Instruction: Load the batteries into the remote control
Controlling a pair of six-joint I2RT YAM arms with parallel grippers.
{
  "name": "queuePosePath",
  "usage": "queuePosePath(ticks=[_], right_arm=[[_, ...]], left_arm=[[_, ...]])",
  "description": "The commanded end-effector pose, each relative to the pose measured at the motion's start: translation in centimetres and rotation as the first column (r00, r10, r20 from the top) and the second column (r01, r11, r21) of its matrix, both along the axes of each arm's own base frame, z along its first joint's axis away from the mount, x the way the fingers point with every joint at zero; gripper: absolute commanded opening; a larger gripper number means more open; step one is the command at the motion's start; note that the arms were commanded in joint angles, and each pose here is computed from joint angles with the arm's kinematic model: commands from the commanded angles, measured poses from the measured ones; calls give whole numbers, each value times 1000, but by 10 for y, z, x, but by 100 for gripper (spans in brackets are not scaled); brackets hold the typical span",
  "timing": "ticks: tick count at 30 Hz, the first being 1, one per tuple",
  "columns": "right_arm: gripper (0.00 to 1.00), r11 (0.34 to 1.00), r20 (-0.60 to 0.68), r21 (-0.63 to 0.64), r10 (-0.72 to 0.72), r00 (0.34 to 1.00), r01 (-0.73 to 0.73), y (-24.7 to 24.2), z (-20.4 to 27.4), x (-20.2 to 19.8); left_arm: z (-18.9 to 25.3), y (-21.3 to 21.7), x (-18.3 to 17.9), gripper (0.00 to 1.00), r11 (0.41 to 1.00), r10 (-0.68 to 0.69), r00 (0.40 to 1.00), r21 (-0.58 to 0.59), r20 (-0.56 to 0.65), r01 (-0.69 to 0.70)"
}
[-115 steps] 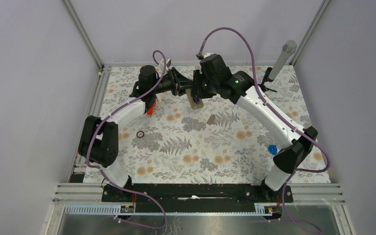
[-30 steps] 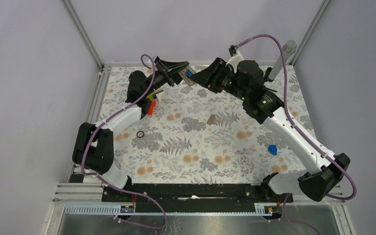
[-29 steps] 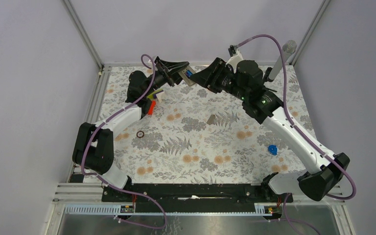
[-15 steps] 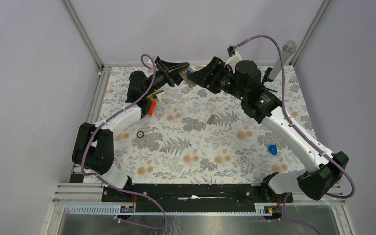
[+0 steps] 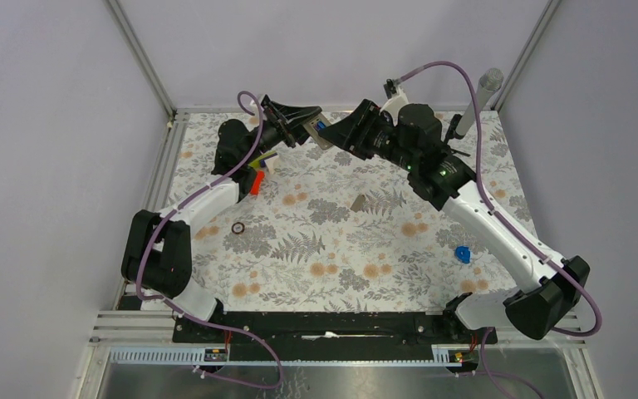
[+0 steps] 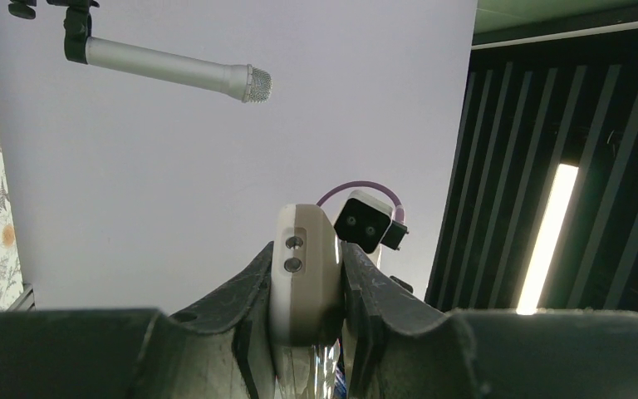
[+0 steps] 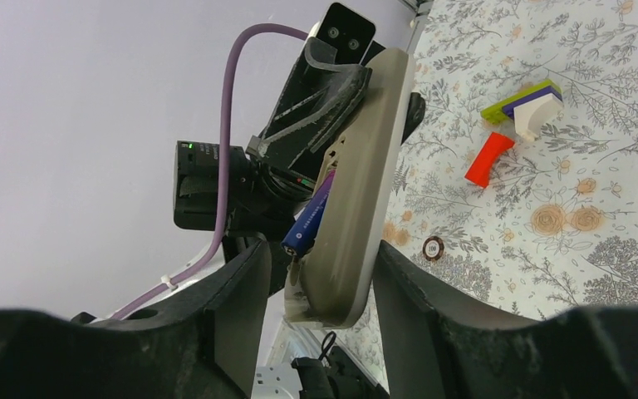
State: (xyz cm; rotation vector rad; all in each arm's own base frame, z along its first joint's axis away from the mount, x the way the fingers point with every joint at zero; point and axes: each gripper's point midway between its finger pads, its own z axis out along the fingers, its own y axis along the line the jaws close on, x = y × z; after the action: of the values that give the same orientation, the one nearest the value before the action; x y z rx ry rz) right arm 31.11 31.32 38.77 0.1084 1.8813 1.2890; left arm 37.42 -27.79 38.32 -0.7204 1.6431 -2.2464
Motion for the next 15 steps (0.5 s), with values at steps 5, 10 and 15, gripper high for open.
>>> queuePosePath(ticks=[5,10,15], right_arm=[[50,999,-1,39,15,1000,-15,5,8,6],[46,999,-32,36,20,999,-18,7,-2,9],[42,999,-75,42,33,997,-30,8,-12,11]], left_arm=[[45,4,-22,0,1000,-8,988,-19,156,11],[52,1,-29,0,999,-34,981,-27,193,40],[64,0,-35,0,998,-45,966,-24,254,53]])
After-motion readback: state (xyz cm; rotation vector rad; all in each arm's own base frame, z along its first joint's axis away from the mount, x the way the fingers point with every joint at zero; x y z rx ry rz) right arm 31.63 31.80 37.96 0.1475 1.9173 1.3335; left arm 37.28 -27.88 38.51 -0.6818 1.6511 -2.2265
